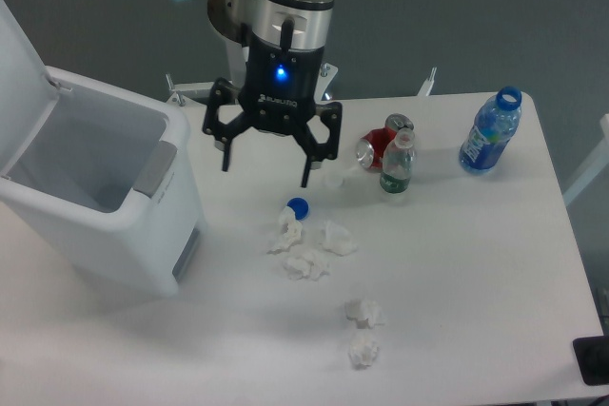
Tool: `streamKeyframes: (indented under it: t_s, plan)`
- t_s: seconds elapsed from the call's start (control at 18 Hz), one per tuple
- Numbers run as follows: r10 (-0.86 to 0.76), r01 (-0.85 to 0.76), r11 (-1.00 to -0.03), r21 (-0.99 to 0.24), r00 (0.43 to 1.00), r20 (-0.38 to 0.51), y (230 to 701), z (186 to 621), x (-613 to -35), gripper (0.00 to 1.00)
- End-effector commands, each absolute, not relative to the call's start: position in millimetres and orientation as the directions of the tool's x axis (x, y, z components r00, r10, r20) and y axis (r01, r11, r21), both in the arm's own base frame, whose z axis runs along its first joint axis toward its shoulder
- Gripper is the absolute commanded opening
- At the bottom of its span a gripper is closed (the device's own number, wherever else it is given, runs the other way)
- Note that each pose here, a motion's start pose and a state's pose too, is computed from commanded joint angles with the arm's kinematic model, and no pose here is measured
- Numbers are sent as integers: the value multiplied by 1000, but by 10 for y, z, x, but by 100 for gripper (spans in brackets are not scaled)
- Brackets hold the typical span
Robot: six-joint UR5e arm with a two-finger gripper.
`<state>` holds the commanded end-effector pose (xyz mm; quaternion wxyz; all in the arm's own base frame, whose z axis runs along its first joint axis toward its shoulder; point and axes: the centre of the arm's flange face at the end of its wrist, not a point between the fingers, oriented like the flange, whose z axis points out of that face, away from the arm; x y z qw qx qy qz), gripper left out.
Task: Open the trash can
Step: 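Withdraw the gripper from the open trash can toward the table center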
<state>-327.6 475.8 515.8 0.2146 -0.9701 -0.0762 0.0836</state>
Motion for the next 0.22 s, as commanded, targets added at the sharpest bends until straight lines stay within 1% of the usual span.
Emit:
streamKeyframes:
  t_s: [0.11,0.22]
  plan:
    - [142,58,-934,-352,966,-216,4729,5070,-3377,100]
    - [126,42,-949,-312,959,-255,4704,5042,-3409,100]
